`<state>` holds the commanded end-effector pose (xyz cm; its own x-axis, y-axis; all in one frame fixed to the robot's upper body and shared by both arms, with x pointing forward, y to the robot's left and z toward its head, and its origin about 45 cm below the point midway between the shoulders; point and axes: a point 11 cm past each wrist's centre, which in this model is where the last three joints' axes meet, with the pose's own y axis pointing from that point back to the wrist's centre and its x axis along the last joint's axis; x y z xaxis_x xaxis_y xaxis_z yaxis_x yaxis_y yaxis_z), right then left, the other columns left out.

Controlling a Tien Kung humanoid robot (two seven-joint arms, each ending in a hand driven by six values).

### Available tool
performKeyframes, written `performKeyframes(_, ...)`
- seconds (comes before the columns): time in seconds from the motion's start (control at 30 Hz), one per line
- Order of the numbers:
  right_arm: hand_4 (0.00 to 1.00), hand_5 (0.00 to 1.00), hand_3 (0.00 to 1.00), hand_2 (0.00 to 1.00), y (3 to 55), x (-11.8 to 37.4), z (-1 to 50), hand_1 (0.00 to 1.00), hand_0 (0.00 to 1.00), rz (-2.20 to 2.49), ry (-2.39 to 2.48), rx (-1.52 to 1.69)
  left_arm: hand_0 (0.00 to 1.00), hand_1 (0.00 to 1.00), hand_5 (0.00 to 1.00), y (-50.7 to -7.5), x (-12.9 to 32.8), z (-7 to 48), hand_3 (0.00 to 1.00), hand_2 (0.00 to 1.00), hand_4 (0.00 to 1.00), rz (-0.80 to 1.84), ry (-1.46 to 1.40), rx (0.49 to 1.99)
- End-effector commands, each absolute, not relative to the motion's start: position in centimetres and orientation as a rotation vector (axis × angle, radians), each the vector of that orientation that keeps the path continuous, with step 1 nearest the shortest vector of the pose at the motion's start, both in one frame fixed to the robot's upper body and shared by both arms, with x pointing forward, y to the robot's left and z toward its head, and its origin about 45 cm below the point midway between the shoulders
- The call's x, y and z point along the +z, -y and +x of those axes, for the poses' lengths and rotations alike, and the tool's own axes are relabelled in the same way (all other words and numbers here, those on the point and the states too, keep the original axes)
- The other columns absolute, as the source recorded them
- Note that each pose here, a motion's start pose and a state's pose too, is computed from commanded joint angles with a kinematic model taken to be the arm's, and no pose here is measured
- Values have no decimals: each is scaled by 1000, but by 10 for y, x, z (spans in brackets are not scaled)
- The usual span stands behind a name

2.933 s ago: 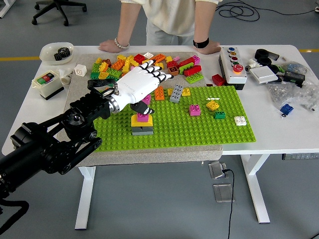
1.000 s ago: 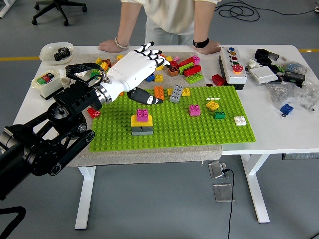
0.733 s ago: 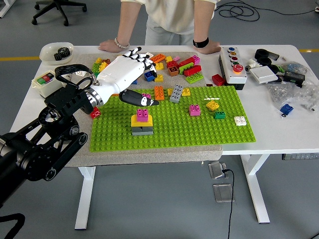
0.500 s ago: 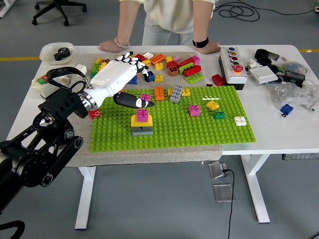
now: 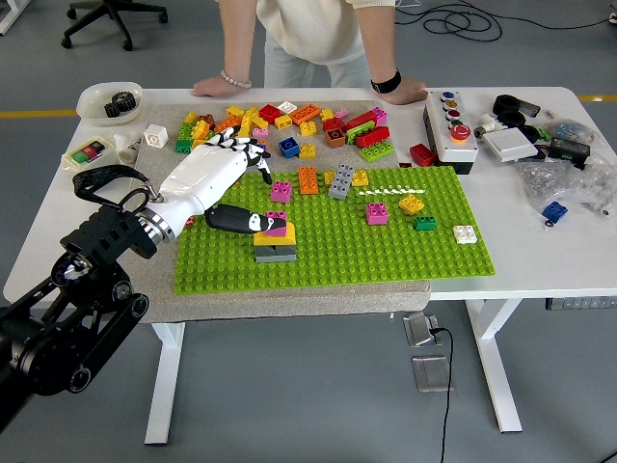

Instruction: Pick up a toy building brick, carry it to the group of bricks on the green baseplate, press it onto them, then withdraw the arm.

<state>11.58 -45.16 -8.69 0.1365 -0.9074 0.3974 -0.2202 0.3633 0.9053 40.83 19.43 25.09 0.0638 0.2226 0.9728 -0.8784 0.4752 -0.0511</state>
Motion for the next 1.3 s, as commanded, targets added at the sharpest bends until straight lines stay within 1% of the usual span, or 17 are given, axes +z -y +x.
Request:
performKeyframes(0.4,844,520,640,681,451,-87,116,639,745,1124,1368,-689,998,903,610,-184,231,392,520,777,998,676,1212,890)
performKeyframes(0.6,844,520,640,682,451,-87,116,640,745,1124,1368,-688,998,902,608,-181,227,393,525,780,998,679,1207,885)
performKeyframes(0.63,844,520,641,682,451,-87,116,640,745,1124,1368,-688,998,902,604,-181,227,394,538,786,998,680,1207,886)
performKeyframes(1.3,844,520,640,682,451,-86,118,640,745,1125,1371,-687,998,897,600,-184,217,399,542,784,998,708,1194,883)
